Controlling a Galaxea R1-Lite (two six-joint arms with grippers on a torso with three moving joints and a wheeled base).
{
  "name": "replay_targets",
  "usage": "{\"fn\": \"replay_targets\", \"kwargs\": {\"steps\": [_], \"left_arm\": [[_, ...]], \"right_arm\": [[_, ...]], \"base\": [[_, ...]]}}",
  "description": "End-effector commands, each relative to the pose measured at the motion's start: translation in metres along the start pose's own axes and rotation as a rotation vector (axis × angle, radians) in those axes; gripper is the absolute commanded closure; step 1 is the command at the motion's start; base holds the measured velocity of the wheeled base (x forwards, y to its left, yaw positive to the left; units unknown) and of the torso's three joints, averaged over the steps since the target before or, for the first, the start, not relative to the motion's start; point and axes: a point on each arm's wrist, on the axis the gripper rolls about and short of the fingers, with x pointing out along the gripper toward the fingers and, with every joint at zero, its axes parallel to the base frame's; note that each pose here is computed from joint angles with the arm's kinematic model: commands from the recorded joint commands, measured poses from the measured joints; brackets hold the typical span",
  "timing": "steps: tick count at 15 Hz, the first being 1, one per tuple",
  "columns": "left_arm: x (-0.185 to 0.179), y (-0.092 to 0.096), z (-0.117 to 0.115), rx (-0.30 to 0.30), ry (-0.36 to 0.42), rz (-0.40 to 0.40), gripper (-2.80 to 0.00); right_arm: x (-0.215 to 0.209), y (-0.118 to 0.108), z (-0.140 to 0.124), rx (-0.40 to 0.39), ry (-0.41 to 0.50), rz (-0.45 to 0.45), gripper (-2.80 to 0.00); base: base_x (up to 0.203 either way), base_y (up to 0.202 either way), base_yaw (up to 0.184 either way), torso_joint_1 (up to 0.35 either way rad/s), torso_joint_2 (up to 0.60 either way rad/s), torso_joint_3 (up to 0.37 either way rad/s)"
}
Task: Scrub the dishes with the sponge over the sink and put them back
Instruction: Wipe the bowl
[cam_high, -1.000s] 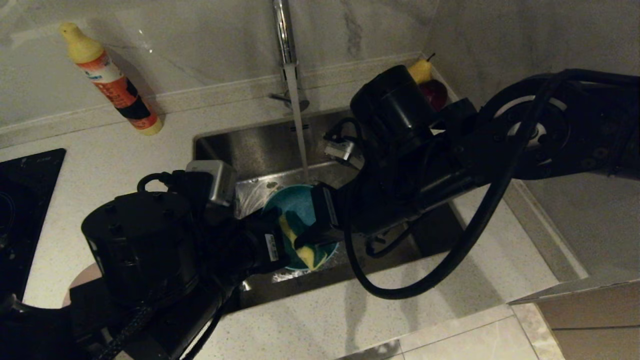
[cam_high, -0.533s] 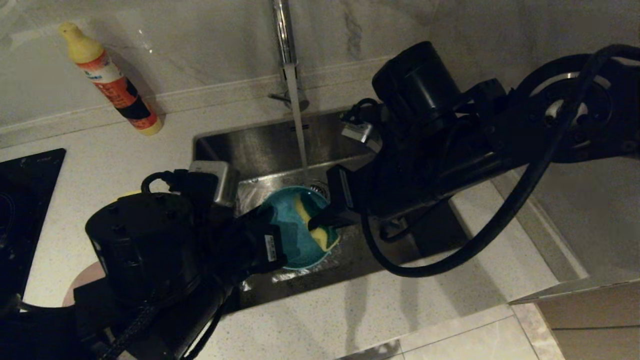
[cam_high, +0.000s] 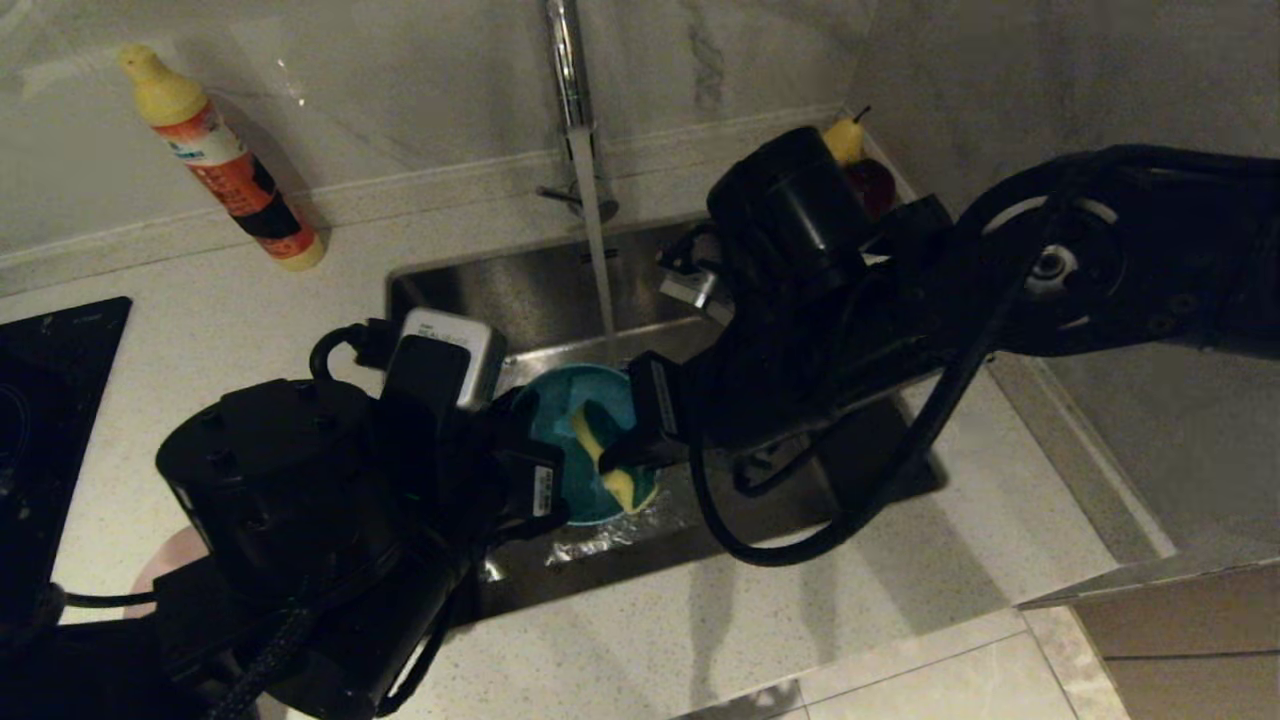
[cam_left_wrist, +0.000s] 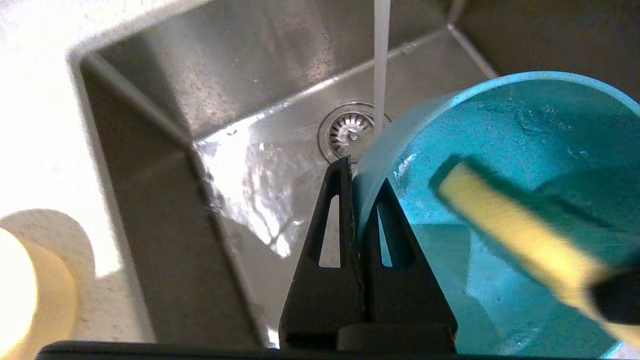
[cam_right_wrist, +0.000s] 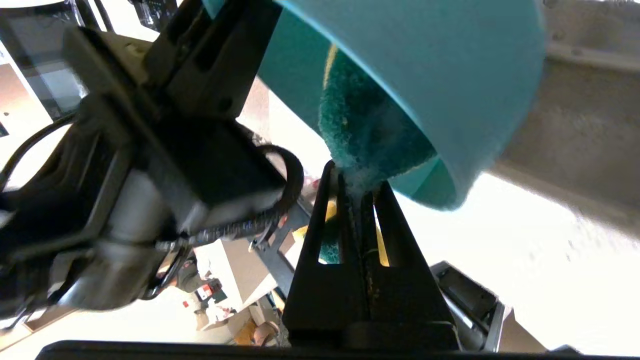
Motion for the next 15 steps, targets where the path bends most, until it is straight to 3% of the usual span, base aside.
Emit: {"fn": "replay_targets", "kwargs": {"steps": [1, 4, 15], "left_arm": [[-0.001, 0.001, 0.001, 0.023, -0.012, 0.006, 0.00], [-0.003, 0.002, -0.002, 0.067, -0.024, 0.008, 0.00], [-0.004, -0.001, -0.018, 0.045, -0.031, 0.005, 0.00]], "right_arm": [[0.018, -0.006, 0.000, 0.007, 0.016, -0.005, 0.00], [0.018, -0.004, 0.004, -0.008, -0.014, 0.016, 0.00], [-0.009, -0.005, 0.017, -0.018, -0.111, 0.034, 0.00]], "base": [[0.000, 0.000, 0.000, 0.000, 0.00, 0.000], [0.000, 0.000, 0.000, 0.000, 0.00, 0.000], [0.000, 0.000, 0.000, 0.000, 0.00, 0.000]]}}
